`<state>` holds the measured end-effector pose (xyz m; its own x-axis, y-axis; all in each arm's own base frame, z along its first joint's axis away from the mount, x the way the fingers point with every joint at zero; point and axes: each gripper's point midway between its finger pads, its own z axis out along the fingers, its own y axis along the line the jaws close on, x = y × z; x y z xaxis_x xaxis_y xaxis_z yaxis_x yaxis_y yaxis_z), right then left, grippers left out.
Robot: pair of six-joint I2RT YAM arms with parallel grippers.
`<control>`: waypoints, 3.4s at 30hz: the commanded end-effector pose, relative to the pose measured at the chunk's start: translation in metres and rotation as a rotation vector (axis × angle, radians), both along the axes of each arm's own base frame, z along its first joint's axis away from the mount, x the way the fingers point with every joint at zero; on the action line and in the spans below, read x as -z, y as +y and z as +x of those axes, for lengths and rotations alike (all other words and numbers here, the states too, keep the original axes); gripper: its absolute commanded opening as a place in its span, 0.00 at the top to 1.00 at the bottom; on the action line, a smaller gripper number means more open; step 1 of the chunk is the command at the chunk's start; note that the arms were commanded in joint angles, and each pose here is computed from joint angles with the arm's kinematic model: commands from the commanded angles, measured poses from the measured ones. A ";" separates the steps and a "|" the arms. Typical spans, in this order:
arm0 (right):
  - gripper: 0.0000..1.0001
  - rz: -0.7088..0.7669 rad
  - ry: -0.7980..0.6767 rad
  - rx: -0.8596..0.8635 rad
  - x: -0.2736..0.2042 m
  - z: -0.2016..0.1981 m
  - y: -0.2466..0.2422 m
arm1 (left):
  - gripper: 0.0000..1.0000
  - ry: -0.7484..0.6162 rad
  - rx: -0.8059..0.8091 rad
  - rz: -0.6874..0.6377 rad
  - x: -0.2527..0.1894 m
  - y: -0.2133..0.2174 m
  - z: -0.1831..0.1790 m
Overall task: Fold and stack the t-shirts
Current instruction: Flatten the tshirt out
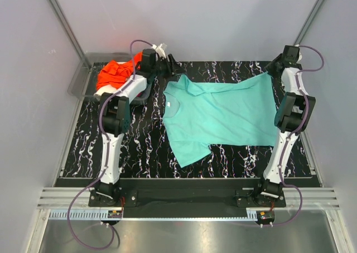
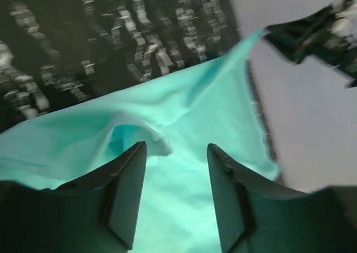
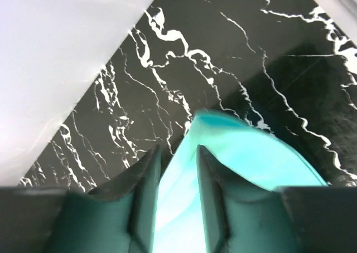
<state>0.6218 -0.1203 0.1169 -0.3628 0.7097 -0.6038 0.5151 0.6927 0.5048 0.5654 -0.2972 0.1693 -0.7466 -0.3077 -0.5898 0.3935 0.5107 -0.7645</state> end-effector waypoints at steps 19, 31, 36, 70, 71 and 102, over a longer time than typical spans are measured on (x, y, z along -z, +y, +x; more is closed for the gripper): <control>0.31 0.031 0.393 0.056 -0.021 -0.223 0.037 | 0.41 0.215 0.028 0.427 0.022 0.036 -0.296; 0.30 0.061 0.469 0.003 -0.002 -0.309 0.067 | 0.50 0.459 -0.010 0.458 0.088 0.043 -0.378; 0.28 0.084 0.507 0.008 0.002 -0.324 0.072 | 0.50 0.511 0.033 0.450 0.098 0.021 -0.398; 0.26 0.028 0.587 0.071 0.008 -0.354 0.057 | 0.99 0.715 -0.233 0.529 0.156 0.031 -0.403; 0.27 0.043 0.589 0.075 0.009 -0.355 0.057 | 1.00 0.671 -0.211 0.538 0.148 0.032 -0.400; 0.30 0.335 0.545 0.340 0.083 -0.390 0.000 | 1.00 0.041 0.340 0.611 0.049 -0.019 -0.370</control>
<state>0.2205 -0.1168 0.0350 -0.2624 0.9599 -0.0987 0.9338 0.2783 0.2249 0.1869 -0.2989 0.0972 -0.8288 0.2976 -0.4739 0.4987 0.7770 -0.3842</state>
